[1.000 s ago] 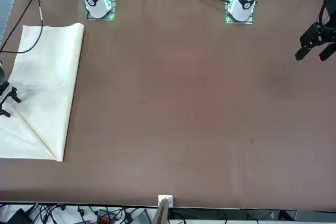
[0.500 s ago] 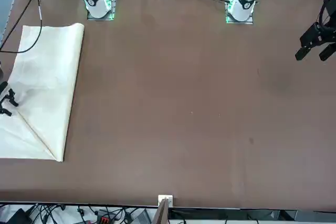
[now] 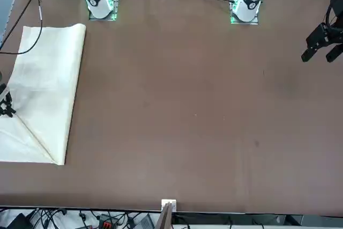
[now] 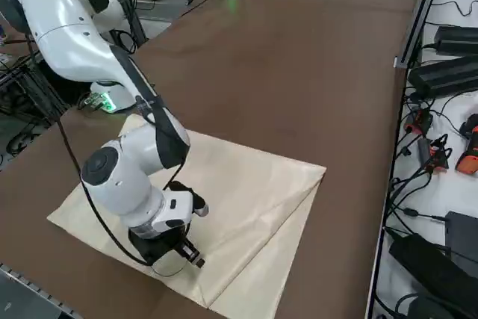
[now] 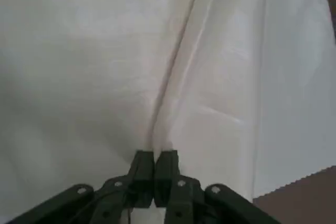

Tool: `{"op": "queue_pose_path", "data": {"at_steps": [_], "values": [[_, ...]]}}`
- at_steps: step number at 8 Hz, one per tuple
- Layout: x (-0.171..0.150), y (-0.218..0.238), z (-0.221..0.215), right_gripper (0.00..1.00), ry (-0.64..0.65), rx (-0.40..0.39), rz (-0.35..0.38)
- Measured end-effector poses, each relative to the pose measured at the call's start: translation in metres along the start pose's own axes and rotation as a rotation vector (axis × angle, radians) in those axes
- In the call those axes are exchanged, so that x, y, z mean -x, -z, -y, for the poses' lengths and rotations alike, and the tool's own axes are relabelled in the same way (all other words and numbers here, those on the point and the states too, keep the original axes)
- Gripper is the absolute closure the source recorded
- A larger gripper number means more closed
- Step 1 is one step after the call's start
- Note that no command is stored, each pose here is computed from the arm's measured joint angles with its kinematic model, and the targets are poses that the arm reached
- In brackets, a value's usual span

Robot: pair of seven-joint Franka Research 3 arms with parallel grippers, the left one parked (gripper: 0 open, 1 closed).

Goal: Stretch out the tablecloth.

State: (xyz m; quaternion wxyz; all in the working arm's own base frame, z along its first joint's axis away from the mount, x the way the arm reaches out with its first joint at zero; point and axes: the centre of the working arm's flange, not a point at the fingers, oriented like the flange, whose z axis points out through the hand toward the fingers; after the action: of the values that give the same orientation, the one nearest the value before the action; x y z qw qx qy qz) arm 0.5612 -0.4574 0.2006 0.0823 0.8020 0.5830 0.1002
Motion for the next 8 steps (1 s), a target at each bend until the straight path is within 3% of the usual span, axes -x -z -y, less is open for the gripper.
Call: {"op": "queue_pose_path", "data": {"at_steps": [3, 6, 8], "values": [[-0.024, -0.007, -0.004, 0.98, -0.073, -0.024, -0.056], [-0.092, -0.018, -0.014, 0.98, -0.267, -0.169, -0.137], [-0.15, -0.023, -0.019, 0.98, -0.417, -0.279, -0.148]]}}
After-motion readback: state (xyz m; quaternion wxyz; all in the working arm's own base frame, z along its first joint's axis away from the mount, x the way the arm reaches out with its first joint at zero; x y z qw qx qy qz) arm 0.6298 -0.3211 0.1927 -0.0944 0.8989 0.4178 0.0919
